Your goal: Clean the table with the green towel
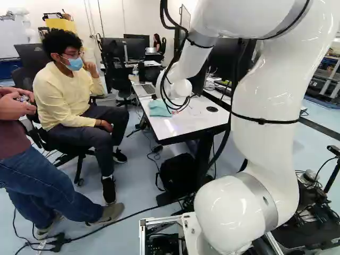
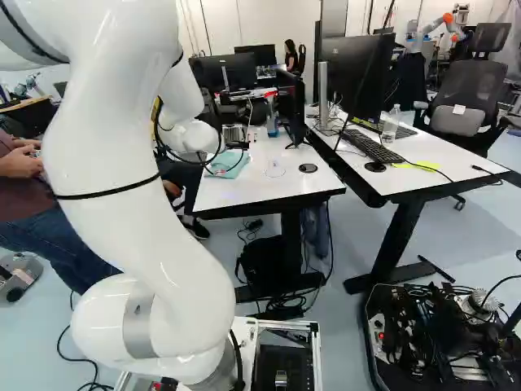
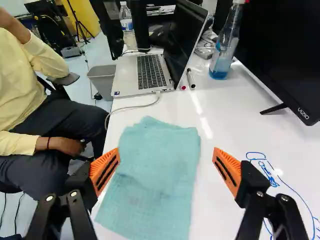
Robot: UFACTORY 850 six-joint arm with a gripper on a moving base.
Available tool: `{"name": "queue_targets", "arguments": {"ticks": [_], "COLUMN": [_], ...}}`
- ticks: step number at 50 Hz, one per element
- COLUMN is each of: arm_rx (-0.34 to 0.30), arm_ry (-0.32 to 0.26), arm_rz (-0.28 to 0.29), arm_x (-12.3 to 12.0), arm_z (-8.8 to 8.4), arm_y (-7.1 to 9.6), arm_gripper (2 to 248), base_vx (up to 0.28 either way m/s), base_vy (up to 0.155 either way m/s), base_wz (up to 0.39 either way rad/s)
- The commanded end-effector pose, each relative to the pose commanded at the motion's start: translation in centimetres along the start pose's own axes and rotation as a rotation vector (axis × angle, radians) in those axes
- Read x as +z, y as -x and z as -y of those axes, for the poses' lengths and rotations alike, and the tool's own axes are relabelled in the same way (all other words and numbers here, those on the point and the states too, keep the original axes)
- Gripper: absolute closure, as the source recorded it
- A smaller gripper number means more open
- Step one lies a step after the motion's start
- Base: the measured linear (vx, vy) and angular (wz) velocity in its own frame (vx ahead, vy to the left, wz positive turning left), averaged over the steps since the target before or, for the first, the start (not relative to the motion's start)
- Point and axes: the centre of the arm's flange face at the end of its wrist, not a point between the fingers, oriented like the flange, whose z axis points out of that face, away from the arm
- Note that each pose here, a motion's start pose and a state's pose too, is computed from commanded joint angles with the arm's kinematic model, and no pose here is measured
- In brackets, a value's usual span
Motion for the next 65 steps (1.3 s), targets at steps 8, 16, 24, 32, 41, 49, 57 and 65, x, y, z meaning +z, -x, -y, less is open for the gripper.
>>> {"name": "queue_targets", "arguments": {"ticks": [8, 16, 24, 32, 41, 49, 57, 65], "arm_rx": [-0.007, -0.009, -0.009, -0.008, -0.007, -0.005, -0.003, -0.002], "arm_ry": [-0.003, -0.003, -0.002, 0.000, 0.003, 0.006, 0.008, 0.010], "arm_rz": [0.003, 0.018, 0.034, 0.046, 0.051, 0.044, 0.034, 0.026], "arm_x": [0.6, 1.2, 2.0, 3.2, 5.0, 6.4, 7.9, 8.9], "arm_z": [0.0, 0.0, 0.0, -0.1, -0.2, -0.4, -0.5, -0.6], "arm_y": [0.6, 1.3, 2.0, 2.4, 2.5, 2.0, 1.4, 1.0], "arm_gripper": [3, 3, 3, 3, 3, 3, 3, 3], "base_vx": [0.000, 0.000, 0.000, 0.000, 0.000, 0.000, 0.000, 0.000], "base_vy": [0.000, 0.000, 0.000, 0.000, 0.000, 0.000, 0.000, 0.000], "base_wz": [0.000, 0.000, 0.000, 0.000, 0.000, 0.000, 0.000, 0.000]}}
